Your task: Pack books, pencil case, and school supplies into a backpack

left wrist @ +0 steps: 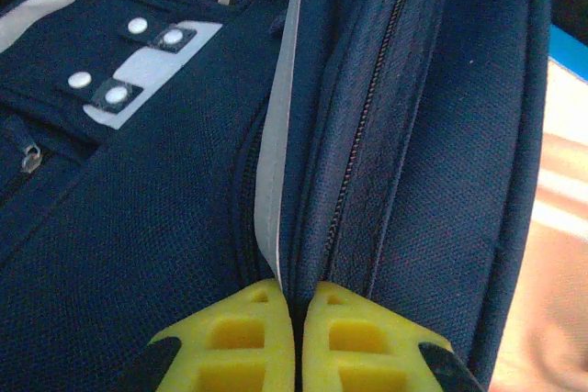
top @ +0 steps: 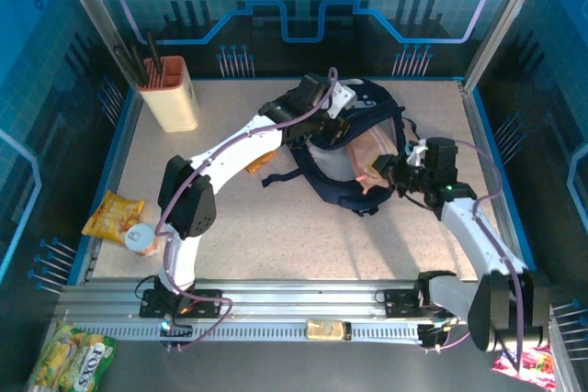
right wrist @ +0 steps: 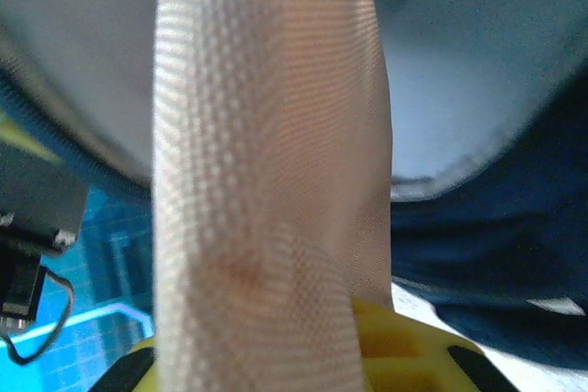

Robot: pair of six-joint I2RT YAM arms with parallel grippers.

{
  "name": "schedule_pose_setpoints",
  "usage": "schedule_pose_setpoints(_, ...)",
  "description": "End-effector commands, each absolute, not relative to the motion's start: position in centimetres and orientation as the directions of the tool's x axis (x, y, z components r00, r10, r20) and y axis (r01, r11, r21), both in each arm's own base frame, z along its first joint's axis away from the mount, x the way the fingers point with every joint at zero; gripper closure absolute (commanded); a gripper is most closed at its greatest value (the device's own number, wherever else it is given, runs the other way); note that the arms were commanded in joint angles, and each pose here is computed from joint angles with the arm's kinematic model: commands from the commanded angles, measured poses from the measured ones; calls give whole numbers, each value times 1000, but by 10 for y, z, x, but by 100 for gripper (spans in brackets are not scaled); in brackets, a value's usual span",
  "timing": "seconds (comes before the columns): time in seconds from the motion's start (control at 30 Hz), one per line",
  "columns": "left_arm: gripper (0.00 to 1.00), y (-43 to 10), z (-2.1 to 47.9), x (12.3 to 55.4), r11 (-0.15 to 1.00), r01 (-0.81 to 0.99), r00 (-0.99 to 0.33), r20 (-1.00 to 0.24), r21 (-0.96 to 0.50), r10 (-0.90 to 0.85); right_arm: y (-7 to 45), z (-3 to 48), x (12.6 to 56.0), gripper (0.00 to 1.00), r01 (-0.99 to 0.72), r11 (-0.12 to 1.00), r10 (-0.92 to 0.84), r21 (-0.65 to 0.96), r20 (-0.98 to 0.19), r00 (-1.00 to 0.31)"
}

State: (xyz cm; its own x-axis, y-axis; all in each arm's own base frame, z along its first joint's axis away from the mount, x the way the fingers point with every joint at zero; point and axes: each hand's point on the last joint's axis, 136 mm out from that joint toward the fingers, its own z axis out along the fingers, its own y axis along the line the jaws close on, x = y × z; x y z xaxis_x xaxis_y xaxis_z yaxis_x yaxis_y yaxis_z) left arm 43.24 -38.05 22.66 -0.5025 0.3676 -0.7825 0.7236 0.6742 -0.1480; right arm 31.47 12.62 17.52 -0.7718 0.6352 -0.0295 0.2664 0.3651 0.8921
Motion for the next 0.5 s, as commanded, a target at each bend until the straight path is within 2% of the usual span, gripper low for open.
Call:
schedule_pose_setpoints(0.0, 100, -384, 320, 424, 627, 765, -353, -909, -144, 222, 147, 198, 341, 82, 180, 274, 604, 945, -23, -797)
schedule_pose_setpoints(0.33, 100, -378, 323, 418, 629, 763, -353, -911, -148, 213, 157, 157, 424, 79, 250, 209, 648, 945, 57, -760)
schedule_pose_setpoints(0.47, 100, -378, 321, 419, 636, 758, -355, -910, -147, 214, 162, 144, 445, 72, 267, 213, 642, 940, 72, -763)
